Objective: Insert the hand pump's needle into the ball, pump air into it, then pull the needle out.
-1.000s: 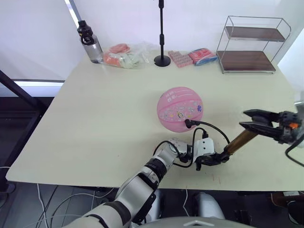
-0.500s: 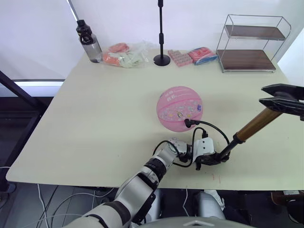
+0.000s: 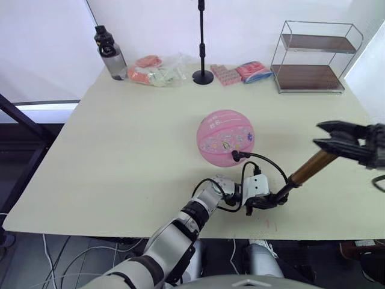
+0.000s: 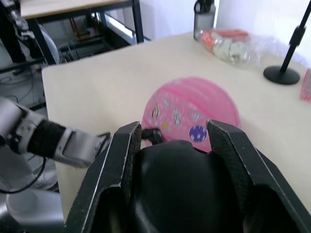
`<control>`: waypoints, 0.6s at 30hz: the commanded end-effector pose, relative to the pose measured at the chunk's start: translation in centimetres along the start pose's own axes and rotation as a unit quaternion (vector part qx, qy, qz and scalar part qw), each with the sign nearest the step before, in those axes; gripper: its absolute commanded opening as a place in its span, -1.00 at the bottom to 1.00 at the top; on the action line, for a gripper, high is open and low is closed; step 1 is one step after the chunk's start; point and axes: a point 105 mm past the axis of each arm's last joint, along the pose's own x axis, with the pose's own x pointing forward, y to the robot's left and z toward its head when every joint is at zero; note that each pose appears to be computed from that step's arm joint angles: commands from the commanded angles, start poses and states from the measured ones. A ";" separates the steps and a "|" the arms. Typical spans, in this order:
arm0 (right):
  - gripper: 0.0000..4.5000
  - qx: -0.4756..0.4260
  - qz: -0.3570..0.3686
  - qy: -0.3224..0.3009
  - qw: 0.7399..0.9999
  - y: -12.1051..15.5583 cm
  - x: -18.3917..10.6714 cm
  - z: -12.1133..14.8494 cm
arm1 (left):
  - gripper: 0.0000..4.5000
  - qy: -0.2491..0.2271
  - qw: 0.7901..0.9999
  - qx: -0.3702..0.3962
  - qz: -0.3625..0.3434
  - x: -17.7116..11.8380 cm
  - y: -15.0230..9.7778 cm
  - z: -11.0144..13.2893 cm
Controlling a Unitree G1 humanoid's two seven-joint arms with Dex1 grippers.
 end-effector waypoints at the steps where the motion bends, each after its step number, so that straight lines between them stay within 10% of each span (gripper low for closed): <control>1: -0.27 0.028 0.002 0.021 0.999 0.3 1.2 -3.0 | -0.52 0.075 0.996 -0.049 -0.022 -0.7 -1.8 -4.5; 18: -0.27 0.106 -0.054 -0.063 0.991 1.8 4.8 -9.9 | -0.52 0.074 0.996 -0.049 -0.017 -0.7 -1.6 -4.4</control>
